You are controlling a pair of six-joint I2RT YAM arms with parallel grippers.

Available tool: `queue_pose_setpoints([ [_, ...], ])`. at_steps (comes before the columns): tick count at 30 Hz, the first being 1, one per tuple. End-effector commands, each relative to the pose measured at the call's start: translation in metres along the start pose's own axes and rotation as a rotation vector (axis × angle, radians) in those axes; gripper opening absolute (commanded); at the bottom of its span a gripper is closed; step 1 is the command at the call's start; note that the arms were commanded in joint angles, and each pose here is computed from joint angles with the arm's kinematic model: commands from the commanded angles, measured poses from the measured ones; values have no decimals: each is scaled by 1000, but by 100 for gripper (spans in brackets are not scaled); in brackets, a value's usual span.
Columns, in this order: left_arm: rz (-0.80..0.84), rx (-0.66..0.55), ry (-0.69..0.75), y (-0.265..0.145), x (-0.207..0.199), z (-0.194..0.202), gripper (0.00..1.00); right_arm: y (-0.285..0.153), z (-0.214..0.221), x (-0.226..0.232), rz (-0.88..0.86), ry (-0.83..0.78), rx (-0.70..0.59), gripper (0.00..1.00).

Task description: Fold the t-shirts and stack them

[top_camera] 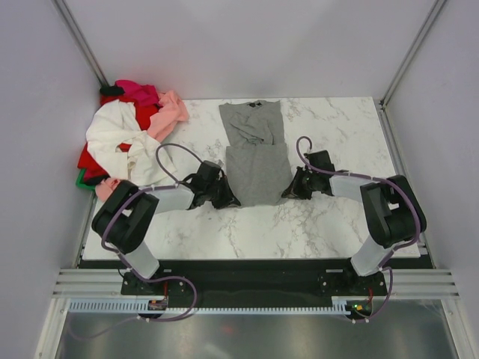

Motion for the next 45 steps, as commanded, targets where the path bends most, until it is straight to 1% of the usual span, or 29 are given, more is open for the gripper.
queue_pose_setpoints([
  [1, -71, -40, 49, -17, -5, -12, 2, -11, -6, -2, 32, -14, -14, 0],
  [2, -90, -22, 56, -25, -6, -10, 2, -20, -9, 3, 28, -28, -35, 0],
  [3, -82, -71, 77, -39, -14, -20, 2, -26, -13, 10, 22, -52, -54, 0],
  [5, -100, -75, 115, -55, -19, -22, 2, -42, -12, 19, 17, -71, -69, 0],
  [6, -84, -115, 136, -70, -27, -30, 2, -49, -15, 25, 8, -90, -80, 0],
  [7, -84, -126, 158, -77, -30, -32, 2, -55, -12, 25, 27, -88, -69, 0],
  [11, -83, -128, 184, -101, -35, -29, 2, -84, -5, 33, 12, -122, -104, 0],
  [12, -86, -101, 180, -102, -32, -22, 2, -87, -2, 30, 20, -119, -102, 0],
  [14, -82, -93, 174, -108, -29, -13, 2, -95, 6, 25, 32, -126, -108, 0],
  [15, -91, -59, 162, -106, -21, -1, 2, -94, 12, 17, 55, -119, -100, 0],
  [17, -85, -50, 143, -111, -17, 12, 2, -97, 20, 9, 68, -117, -97, 0],
  [18, -88, -19, 131, -109, -10, 25, 2, -93, 28, -1, 95, -109, -79, 0],
  [21, -72, 16, 103, -113, -4, 46, 2, -92, 45, -13, 134, -93, -57, 0],
  [26, -50, 47, 89, -127, -12, 66, 2, -105, 68, -10, 187, -117, -71, 0],
  [27, -32, 30, 93, -135, -18, 63, 2, -112, 70, -5, 199, -116, -74, 0],
  [28, -27, 24, 97, -140, -21, 61, 2, -118, 68, -2, 210, -123, -110, 0],
  [29, -49, 37, 97, -146, -21, 62, 2, -123, 69, 2, 213, -130, -119, 0],
  [30, -35, 2, 126, -156, -31, 52, 2, -132, 65, 13, 196, -137, -145, 0],
  [31, -43, -9, 141, -162, -34, 47, 2, -139, 64, 14, 216, -137, -156, 0],
  [32, -63, -23, 156, -173, -42, 38, 2, -148, 60, 26, 195, -144, -183, 0],
  [34, -83, -22, 194, -178, -48, 28, 2, -156, 57, 35, 191, -154, -189, 0],
  [36, -72, -53, 224, -188, -59, 14, 2, -167, 49, 53, 157, -168, -221, 0],
  [38, -79, -54, 233, -186, -64, 4, 2, -173, 41, 67, 149, -180, -244, 0],
  [39, -69, -78, 250, -191, -71, -6, 2, -174, 37, 70, 163, -184, -266, 0],
  [40, -84, -71, 245, -187, -71, -13, 2, -169, 33, 72, 183, -193, -262, 0],
  [42, -85, -103, 253, -191, -75, -30, 2, -171, 25, 84, 176, -209, -282, 0],
  [43, -89, -106, 252, -191, -75, -36, 2, -165, 20, 87, 193, -210, -273, 0],
  [45, -87, -117, 249, -190, -77, -54, 2, -167, 11, 99, 177, -220, -290, 0],
])
Point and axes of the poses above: each gripper's point midway between its finger pads, its own y axis out along the fingers, its own x axis along the line the jaws close on, z = x × y, the point moved 10 cm from there along -y, back along the fingers, and after that the axes turned 14 degrees about y, right-handed, at the moved point
